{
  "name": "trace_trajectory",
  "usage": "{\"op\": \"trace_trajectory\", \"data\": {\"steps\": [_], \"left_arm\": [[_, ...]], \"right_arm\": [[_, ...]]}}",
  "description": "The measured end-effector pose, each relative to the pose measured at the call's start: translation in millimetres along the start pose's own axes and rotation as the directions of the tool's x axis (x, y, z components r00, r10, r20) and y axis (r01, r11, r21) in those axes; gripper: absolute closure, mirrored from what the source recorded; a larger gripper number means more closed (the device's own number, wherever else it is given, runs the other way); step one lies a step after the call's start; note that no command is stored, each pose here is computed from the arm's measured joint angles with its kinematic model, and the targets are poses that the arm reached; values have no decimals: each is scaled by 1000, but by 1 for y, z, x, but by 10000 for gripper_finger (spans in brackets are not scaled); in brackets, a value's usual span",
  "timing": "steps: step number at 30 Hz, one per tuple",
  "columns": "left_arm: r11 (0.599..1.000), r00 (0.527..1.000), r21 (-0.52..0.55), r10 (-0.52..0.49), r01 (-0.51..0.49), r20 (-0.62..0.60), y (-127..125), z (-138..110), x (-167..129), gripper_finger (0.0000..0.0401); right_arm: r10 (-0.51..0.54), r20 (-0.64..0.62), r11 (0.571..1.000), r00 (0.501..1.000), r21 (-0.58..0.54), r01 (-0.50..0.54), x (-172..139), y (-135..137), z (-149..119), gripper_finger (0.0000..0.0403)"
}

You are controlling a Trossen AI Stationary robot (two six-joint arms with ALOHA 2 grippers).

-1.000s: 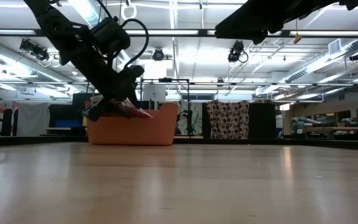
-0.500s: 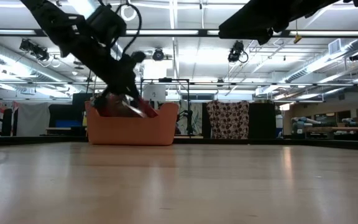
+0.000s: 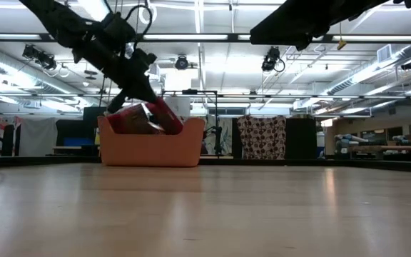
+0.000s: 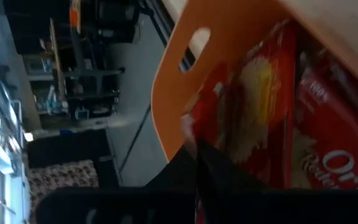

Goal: Sort popcorn bags into baskets
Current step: Put the popcorn bag into the orange bin, then adjust the popcorn bag in the orange bin

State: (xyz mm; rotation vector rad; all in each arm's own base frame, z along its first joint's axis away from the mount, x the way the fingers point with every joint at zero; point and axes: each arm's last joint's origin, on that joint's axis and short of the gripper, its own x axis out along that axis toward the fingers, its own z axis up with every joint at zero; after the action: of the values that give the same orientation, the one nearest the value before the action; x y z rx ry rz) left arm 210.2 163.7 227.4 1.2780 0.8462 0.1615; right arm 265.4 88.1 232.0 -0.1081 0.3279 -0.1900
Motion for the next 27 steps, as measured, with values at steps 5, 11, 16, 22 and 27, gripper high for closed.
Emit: {"op": "trace_trajectory", "data": {"steps": [5,11,16,22,27], "left_arm": [[995,997,-96,-31,25,-70,-5,-24,6,365],[982,989,-184,9,-37,-151,-1,-31,5,308],[939,952,-290,97,-184,-289,9,-33,0,289],[907,977,-367,169,-206,-132,20,-14,-15,288],[861,964,-433,232,-265,-129,28,-1,-30,287]], "right_arm": [[-17,-1,1000,1000,-11,17,2,-3,0,284],[-31,-6,999,999,-8,31,5,-9,0,284],[-32,-6,999,999,-7,32,5,-10,0,284],[-30,-19,999,999,-15,30,5,-10,-1,284],[-34,-25,999,999,-18,34,5,-10,-2,284]]}}
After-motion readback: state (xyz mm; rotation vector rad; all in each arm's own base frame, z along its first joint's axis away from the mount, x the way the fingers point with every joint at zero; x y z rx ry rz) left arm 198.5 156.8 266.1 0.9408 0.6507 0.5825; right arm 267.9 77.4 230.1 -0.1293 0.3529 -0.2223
